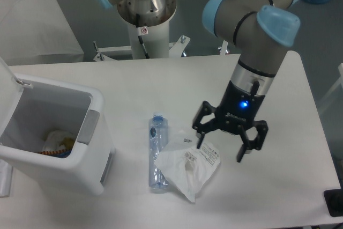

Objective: Open the trash can
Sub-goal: 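Withdraw the gripper away from the open trash can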

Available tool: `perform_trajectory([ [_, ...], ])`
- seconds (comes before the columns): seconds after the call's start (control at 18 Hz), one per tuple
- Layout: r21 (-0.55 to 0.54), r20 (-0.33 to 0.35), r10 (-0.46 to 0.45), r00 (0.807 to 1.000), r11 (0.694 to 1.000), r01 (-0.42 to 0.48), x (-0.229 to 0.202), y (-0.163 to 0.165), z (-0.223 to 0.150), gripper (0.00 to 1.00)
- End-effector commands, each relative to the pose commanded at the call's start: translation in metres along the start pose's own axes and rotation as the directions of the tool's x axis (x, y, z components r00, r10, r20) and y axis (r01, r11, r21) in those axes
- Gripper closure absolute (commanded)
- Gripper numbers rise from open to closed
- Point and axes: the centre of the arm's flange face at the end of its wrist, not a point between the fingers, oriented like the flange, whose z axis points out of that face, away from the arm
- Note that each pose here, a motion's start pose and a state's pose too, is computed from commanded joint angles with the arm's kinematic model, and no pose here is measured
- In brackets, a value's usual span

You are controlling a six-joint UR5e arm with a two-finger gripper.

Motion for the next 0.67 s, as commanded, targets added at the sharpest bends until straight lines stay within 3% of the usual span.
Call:
perform_trajectory([
  [0.11, -0.065, 0.043, 0.031, 0.999, 0.997, -0.028, -0.01, 0.005, 0.008, 0.0],
  [0.22, -0.123, 0.044, 0.15, 0.988, 0.982, -0.144, -0.015, 0.009, 0.019, 0.0],
  [0.33, -0.184, 0.033, 0.268, 0.963, 0.949, -0.258, -0.02, 0.017, 0.027, 0.0],
  [0.44, -0.263, 0.019, 0.376, 0.927, 0.896, -0.358, -0.025, 0.025, 0.035, 0.0],
  [0.56, -0.336, 0.009, 0.439, 0.899, 0.847, -0.411, -0.023, 0.027, 0.042, 0.0],
  [0.67, -0.374, 0.008, 0.453, 0.892, 0.828, -0.418, -0.019, 0.026, 0.048, 0.0],
])
